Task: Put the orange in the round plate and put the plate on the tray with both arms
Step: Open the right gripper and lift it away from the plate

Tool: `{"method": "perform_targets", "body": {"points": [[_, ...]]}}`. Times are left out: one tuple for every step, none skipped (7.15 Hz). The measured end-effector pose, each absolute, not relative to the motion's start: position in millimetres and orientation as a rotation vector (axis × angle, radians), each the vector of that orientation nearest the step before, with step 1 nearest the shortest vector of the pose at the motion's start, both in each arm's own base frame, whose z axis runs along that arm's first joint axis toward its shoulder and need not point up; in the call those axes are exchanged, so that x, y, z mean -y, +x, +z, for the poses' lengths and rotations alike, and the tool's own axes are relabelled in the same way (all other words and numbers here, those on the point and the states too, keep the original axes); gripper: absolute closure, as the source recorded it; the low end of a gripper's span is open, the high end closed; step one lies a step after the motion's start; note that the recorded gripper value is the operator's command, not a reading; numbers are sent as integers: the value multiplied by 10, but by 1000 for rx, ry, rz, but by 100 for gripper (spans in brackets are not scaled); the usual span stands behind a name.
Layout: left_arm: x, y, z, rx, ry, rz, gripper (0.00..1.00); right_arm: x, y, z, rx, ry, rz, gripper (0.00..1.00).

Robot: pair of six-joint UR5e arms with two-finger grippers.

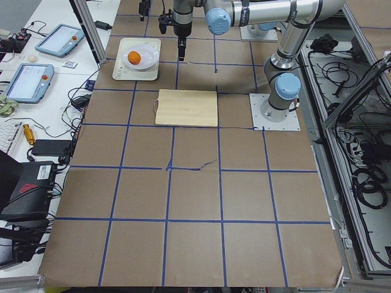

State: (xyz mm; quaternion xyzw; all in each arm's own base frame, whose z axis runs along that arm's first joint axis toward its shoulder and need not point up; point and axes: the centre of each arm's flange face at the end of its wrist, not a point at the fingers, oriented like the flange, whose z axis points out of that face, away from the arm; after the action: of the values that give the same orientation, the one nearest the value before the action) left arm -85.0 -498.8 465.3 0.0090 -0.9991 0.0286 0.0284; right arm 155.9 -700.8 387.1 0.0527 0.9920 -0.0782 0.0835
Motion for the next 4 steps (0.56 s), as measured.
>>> {"method": "perform_targets", "body": {"points": [[4990, -850, 4649, 3083, 28, 87, 0, 6678, 1579, 4334, -3036, 94, -185, 0], [4990, -850, 4647, 3082, 28, 87, 0, 6281, 1598, 4700, -3088, 57, -136, 0], [4991, -851, 4650, 3082, 28, 88, 0, 5963, 1595, 4889, -3112, 42, -109, 0], [4989, -852, 4658, 3081, 28, 91, 0, 5783, 1571, 4937, -3121, 39, -94, 0]]}}
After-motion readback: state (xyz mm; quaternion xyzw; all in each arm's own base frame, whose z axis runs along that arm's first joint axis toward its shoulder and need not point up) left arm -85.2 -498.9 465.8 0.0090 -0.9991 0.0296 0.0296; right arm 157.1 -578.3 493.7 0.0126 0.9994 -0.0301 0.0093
